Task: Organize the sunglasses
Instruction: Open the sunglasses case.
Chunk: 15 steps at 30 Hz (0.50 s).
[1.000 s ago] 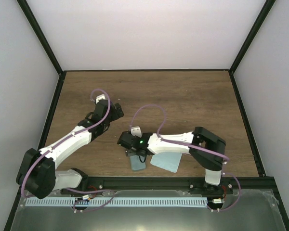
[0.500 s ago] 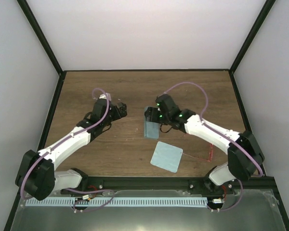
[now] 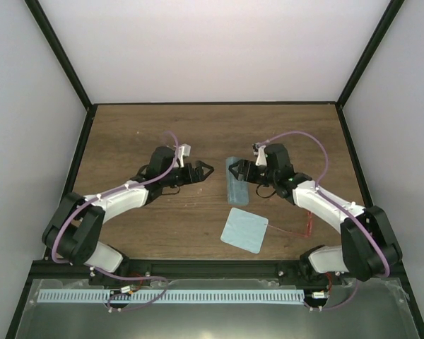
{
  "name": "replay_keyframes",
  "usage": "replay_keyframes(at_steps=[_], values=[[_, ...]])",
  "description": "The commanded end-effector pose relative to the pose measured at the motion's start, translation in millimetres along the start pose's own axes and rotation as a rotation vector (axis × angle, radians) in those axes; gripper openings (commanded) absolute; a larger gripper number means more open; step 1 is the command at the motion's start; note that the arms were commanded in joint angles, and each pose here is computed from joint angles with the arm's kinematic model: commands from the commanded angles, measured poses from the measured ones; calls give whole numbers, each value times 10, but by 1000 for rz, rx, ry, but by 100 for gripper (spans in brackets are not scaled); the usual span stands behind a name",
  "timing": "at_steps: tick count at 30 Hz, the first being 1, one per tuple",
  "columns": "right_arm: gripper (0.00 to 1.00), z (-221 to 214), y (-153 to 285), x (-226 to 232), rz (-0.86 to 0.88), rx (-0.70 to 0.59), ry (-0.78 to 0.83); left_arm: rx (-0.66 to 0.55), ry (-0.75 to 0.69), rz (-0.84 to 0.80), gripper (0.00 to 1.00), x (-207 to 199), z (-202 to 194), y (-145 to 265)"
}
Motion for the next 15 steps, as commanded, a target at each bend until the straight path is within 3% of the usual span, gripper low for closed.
replay_keyframes(at_steps=[1,15], values=[[58,179,122,300,200,-58,107,-6,-69,-166,100,-347,40,23],[62,222,89,195,151,-72,117,88,-178,-147,100,-586,-180,-227]])
Point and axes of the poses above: each gripper's point midway between its finger pads, its own y axis back along the fingers, its own x axis along the line the jaws close on, z = x × y, the point moved 4 cm from there along y, back along the fingers, and after that the axes turned 3 degrees about -y, right-handed, at the moved point
